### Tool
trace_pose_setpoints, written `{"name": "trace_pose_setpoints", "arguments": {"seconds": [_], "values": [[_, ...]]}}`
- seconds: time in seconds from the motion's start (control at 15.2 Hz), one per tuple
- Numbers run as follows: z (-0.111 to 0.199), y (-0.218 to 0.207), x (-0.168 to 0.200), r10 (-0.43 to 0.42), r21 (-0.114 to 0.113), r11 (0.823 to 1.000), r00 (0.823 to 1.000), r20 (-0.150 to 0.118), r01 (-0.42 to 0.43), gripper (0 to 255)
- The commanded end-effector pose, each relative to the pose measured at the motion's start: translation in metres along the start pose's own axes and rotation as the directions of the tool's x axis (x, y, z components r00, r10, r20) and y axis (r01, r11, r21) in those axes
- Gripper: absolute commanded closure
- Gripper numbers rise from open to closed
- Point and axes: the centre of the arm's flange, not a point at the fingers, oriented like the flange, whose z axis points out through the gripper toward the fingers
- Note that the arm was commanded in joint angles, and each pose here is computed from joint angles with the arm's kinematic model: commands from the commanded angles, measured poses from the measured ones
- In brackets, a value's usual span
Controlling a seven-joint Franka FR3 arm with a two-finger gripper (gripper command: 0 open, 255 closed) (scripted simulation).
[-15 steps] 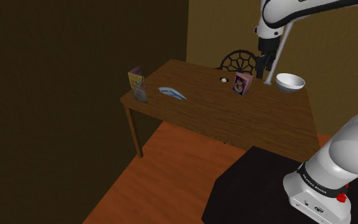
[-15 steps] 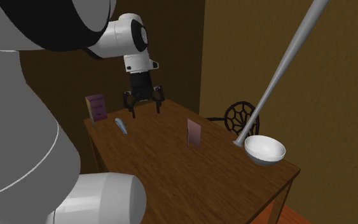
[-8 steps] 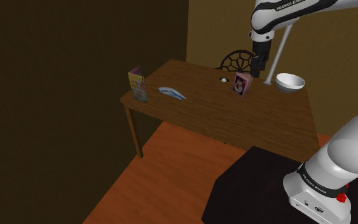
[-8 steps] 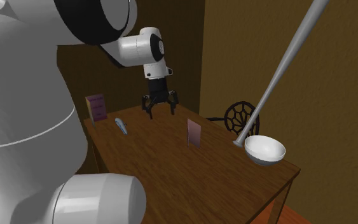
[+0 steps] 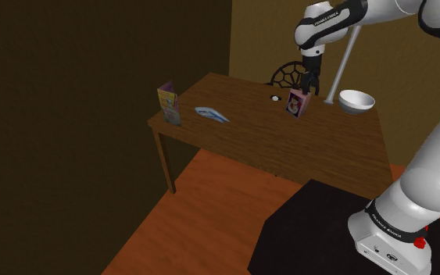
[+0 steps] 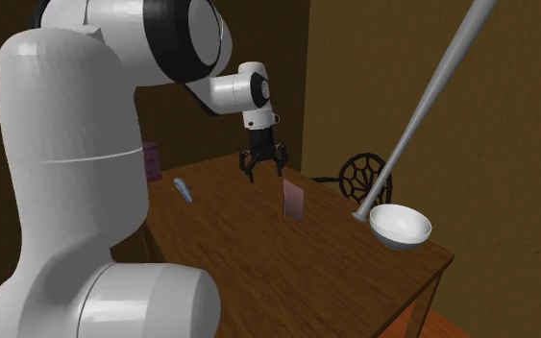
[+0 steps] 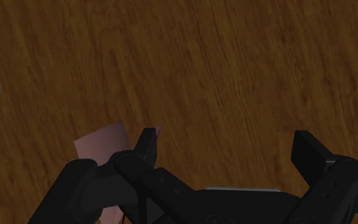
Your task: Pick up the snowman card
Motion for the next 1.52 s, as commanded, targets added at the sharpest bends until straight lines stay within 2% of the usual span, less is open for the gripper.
{"name": "trace_pose_setpoints", "arguments": {"seconds": [0.0, 0.66, 1.25, 1.32, 1.45], "values": [[0.011, 0.017, 0.019, -0.005, 0.0, 1.0, 1.0, 0.001, 0.005, 0], [0.059, 0.107, 0.097, -0.024, 0.002, 1.0, 1.0, 0.007, 0.024, 0], [0.098, 0.105, 0.105, -0.024, 0.002, 1.0, 1.0, 0.007, 0.024, 0], [0.098, 0.105, 0.105, -0.024, 0.002, 1.0, 1.0, 0.007, 0.024, 255], [0.098, 0.105, 0.106, -0.024, 0.002, 1.0, 1.0, 0.007, 0.024, 255]]}}
